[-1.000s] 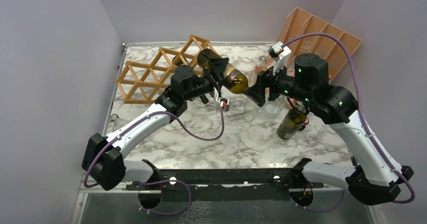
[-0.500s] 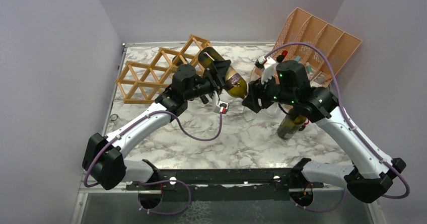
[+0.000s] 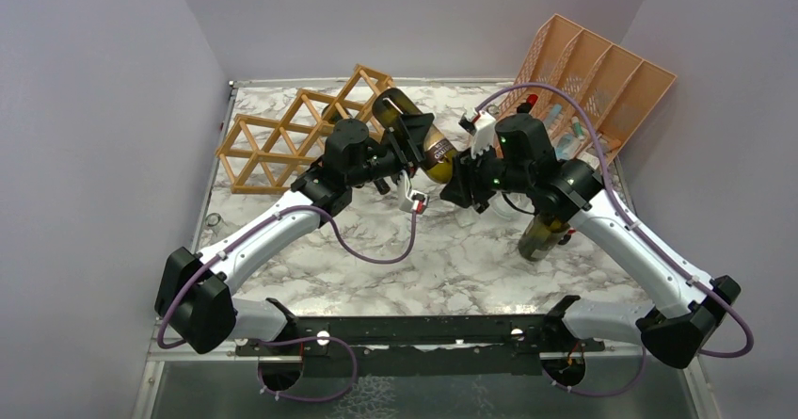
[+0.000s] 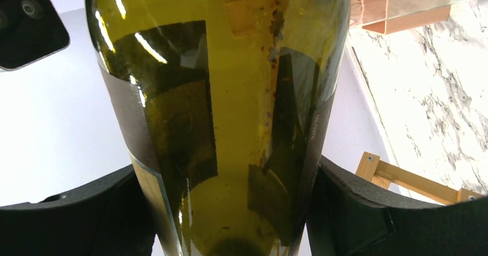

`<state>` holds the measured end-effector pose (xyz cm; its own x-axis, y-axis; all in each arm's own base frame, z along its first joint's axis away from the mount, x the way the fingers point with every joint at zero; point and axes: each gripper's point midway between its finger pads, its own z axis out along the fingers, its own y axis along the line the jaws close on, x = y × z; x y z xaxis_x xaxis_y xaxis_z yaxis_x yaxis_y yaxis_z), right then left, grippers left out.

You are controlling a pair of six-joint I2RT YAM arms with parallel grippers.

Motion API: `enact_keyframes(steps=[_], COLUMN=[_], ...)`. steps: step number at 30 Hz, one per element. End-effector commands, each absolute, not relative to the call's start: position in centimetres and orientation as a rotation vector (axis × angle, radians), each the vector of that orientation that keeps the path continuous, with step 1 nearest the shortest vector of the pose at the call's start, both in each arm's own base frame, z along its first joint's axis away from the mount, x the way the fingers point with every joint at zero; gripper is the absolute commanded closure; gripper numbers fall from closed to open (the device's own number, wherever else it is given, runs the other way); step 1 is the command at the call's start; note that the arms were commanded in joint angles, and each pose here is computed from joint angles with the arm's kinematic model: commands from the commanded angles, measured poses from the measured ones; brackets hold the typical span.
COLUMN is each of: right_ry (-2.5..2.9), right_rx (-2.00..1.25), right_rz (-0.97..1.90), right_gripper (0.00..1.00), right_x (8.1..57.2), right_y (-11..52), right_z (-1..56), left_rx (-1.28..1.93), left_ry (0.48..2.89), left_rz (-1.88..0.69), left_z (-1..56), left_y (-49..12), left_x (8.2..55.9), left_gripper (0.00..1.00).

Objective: Put the wine bottle on the wine rack

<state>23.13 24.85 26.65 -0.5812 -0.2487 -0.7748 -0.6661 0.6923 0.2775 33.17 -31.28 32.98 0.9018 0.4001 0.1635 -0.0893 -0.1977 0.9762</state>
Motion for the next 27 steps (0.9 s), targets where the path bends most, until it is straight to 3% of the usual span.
enact_keyframes(steps=[1,3,7,8,9,10,12,13,19,27], right_ry=[2.147,2.153,2.155,2.151,2.141,2.127,2.088,2.066,1.955,1.869], right_rx=[-0.690,-0.686,-0.673,-0.662,-0.653,-0.646,-0.625,-0.610,-0.495,-0.391], right_rz=[0.771,0.767,0.751,0.742,0.735,0.731,0.729,0.726,0.693,0.700], right_gripper=[0.56,0.66,0.97,0.99,0.99,0.99,0.99,0.99,0.99,0.99], right_x=[23.5,23.6,24.0,24.1,24.3,24.4,24.6,24.7,25.8,27.6], right_y=[25.9,25.9,25.9,25.7,25.6,25.5,25.4,25.3,24.3,24.6], right_z=[26.5,26.4,26.4,26.5,26.8,27.1,28.1,28.7,32.0,36.0], left_rx=[1.583,1.581,1.580,1.579,1.577,1.573,1.567,1.567,1.548,1.444], left_ry=[0.135,0.140,0.155,0.160,0.166,0.182,0.210,0.215,0.273,0.530], left_rz=[0.532,0.535,0.528,0.523,0.514,0.494,0.455,0.439,0.355,0.099], left_z=[39.2,39.3,39.2,39.3,39.2,39.1,38.9,38.7,38.4,41.1], left_y=[-31.6,-31.6,-31.5,-31.5,-31.5,-31.5,-31.5,-31.6,-31.5,-30.2], left_x=[32.4,32.4,32.4,32.4,32.4,32.3,32.2,32.1,31.4,29.9], left_gripper=[1.00,1.00,1.00,1.00,0.92,0.73,0.07,0.02,0.01,0.01])
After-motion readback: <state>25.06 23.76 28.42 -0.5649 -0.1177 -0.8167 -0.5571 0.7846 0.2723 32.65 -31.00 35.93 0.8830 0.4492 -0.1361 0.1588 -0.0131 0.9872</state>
